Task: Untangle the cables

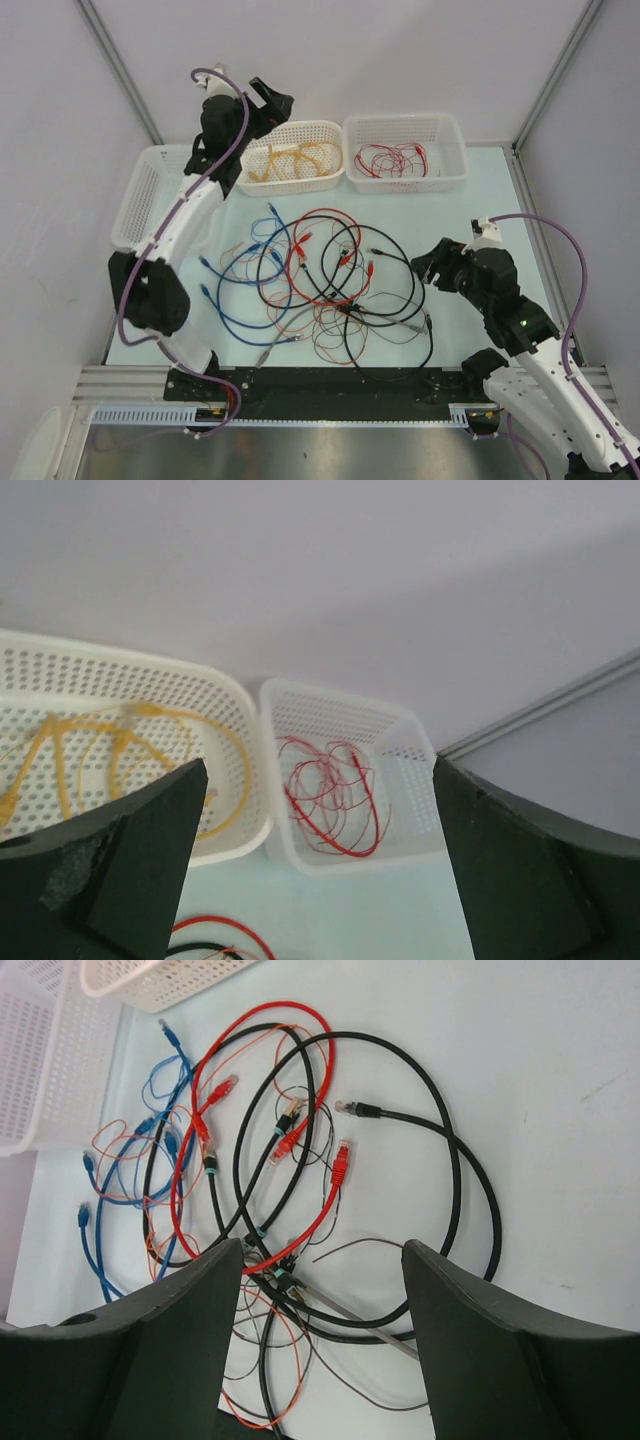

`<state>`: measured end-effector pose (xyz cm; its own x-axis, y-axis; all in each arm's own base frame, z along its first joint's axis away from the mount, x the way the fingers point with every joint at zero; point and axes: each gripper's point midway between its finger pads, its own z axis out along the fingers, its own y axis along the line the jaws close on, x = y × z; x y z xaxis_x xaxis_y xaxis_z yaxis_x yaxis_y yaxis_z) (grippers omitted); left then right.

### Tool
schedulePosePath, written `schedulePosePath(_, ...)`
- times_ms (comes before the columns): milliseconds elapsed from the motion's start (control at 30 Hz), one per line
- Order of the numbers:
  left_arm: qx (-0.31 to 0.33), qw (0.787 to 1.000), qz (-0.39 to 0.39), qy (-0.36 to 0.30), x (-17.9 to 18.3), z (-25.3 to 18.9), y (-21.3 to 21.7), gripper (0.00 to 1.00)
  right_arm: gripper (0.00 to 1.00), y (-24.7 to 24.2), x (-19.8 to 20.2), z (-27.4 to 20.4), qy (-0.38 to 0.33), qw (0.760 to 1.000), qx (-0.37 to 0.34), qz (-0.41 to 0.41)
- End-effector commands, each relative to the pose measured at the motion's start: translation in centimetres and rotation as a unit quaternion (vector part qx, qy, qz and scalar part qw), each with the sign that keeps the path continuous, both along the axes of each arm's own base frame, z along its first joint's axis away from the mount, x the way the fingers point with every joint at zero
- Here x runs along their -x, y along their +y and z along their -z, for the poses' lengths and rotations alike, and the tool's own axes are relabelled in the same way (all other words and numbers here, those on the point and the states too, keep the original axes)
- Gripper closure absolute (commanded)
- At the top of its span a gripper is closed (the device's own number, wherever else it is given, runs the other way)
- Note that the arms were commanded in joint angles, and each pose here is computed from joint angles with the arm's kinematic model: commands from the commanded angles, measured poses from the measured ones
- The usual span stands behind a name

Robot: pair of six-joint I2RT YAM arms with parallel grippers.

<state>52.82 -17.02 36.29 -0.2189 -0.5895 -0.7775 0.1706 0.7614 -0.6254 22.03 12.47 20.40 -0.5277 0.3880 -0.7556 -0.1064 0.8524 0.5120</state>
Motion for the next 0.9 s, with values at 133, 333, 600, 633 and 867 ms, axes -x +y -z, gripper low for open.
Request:
schedulePosePath(133,-0.095,0.969,0.228,0.000,16.8,5.0,-15.3,0.00,0.30,-2.1,0.6,-3.4,-0.044,0.998,-0.003,0.041)
schedulePosePath(333,-0.193,0.899,0.389,0.061,27.1,14.5,-23.8,0.14,0.30,-3.9,1.7,-5.8,-0.078,0.994,-0.012,0.073)
schedulePosePath(600,-0.239,0.826,0.492,0.136,34.3,22.9,-28.0,0.21,0.31,-4.1,2.4,-5.4,-0.065,0.995,-0.018,0.076)
schedulePosePath(633,-0.242,0.821,0.498,0.141,34.6,23.8,-28.7,0.21,0.30,-4.2,2.5,-5.4,-0.065,0.995,-0.022,0.077)
schedulePosePath(867,-0.271,0.813,0.483,0.177,33.5,27.7,-30.6,0.21,0.30,-4.5,3.1,-5.3,-0.061,0.995,-0.017,0.078)
